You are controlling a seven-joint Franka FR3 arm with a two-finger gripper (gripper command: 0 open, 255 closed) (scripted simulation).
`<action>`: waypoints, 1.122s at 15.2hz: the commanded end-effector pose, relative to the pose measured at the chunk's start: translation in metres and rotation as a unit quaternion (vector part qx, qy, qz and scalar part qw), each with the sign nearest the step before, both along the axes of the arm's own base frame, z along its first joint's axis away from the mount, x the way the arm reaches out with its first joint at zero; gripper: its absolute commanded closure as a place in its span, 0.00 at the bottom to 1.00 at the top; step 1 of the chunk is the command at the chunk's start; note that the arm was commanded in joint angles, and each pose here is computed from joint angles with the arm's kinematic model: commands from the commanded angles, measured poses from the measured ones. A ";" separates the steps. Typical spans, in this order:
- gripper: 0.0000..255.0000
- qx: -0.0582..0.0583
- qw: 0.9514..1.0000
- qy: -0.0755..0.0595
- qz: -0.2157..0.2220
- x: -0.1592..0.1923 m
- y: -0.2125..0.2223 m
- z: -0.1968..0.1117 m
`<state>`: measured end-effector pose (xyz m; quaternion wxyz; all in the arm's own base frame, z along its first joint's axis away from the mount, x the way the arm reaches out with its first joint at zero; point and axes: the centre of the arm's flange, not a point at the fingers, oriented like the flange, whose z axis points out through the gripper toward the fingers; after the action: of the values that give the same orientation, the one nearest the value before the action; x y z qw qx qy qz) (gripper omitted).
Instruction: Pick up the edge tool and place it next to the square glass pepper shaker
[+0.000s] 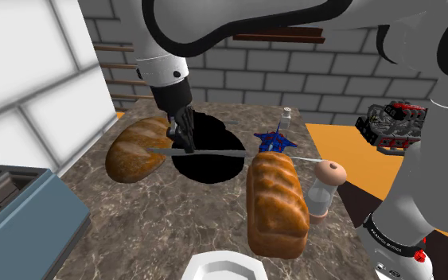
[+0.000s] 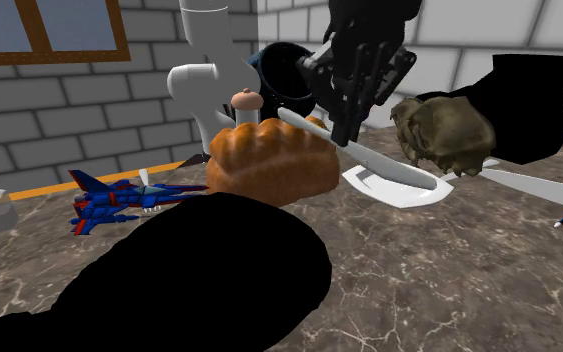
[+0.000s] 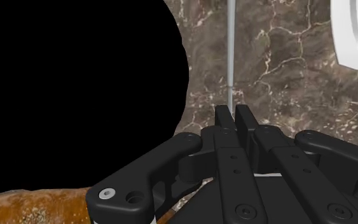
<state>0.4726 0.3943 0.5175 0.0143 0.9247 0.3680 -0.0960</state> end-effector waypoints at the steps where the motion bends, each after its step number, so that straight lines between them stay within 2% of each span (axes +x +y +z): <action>1: 1.00 0.000 1.000 0.000 0.000 0.003 -0.027 0.001; 17: 1.00 0.000 1.000 0.000 0.000 0.020 -0.238 0.001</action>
<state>0.4948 0.1706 0.5201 0.0145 0.9249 0.3676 -0.0960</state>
